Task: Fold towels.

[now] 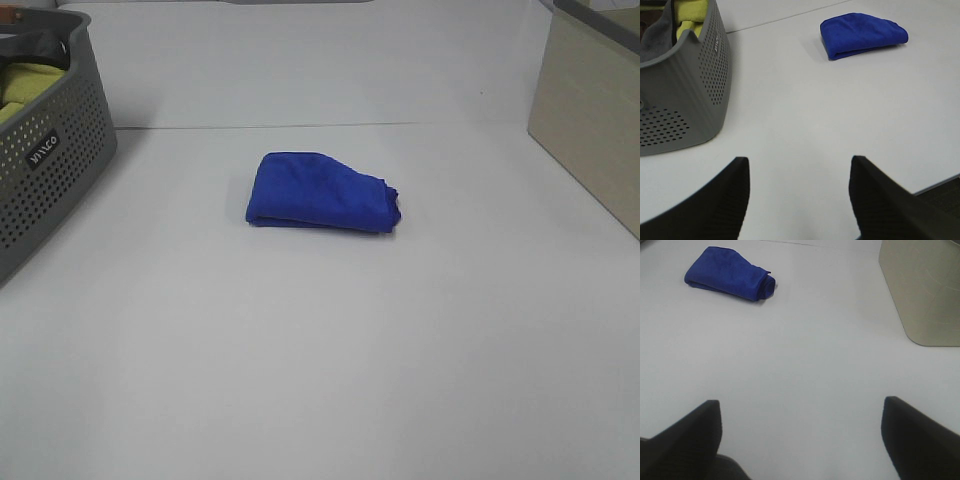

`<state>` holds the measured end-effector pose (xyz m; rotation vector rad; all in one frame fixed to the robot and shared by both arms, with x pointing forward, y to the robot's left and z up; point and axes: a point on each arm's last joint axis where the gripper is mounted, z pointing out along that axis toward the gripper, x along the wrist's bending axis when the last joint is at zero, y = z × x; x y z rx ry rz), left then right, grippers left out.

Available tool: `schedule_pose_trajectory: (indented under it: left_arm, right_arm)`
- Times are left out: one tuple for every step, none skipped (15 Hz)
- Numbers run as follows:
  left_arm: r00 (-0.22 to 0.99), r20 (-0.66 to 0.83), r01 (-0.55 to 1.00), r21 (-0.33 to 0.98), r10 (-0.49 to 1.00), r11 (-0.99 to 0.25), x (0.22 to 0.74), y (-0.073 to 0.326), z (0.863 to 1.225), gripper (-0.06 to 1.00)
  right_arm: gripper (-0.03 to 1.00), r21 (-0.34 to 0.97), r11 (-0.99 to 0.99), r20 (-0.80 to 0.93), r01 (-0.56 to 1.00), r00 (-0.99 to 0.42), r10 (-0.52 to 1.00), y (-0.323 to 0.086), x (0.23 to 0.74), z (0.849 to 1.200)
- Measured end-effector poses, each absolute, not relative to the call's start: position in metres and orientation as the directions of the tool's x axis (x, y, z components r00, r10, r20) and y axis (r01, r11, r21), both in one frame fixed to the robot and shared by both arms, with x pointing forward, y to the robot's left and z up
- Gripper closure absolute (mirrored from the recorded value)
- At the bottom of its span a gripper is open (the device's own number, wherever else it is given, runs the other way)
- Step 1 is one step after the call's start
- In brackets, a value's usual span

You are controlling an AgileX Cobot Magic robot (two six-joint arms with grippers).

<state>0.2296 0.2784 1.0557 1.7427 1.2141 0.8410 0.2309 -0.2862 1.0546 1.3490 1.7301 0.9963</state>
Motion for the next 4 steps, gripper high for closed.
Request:
schedule_pose_trajectory:
  left_arm:
    - [0.308,0.063,0.393,0.900,0.949,-0.187,0.2296,0.2784,1.0557,0.37]
    - [0.308,0.063,0.393,0.900,0.949,-0.187,0.2296,0.2784,1.0557,0.37]
    - [0.308,0.063,0.393,0.900,0.949,-0.187,0.2296,0.2784,1.0557,0.37]
    - [0.308,0.063,0.393,0.900,0.949,-0.187,0.2296,0.2784,1.0557,0.37]
  right_arm:
    - [0.15,0.892,0.155,-0.076,0.425,-0.197,0.977,-0.2862,0.2309,1.0546]
    - [0.15,0.892,0.155,-0.076,0.425,-0.197,0.977,-0.2862,0.2309,1.0546]
    - [0.15,0.892,0.155,-0.076,0.425,-0.197,0.977,-0.2862,0.2309,1.0546]
    - [0.15,0.892,0.155,-0.076,0.425,-0.197,0.977,-0.2862,0.2309,1.0546]
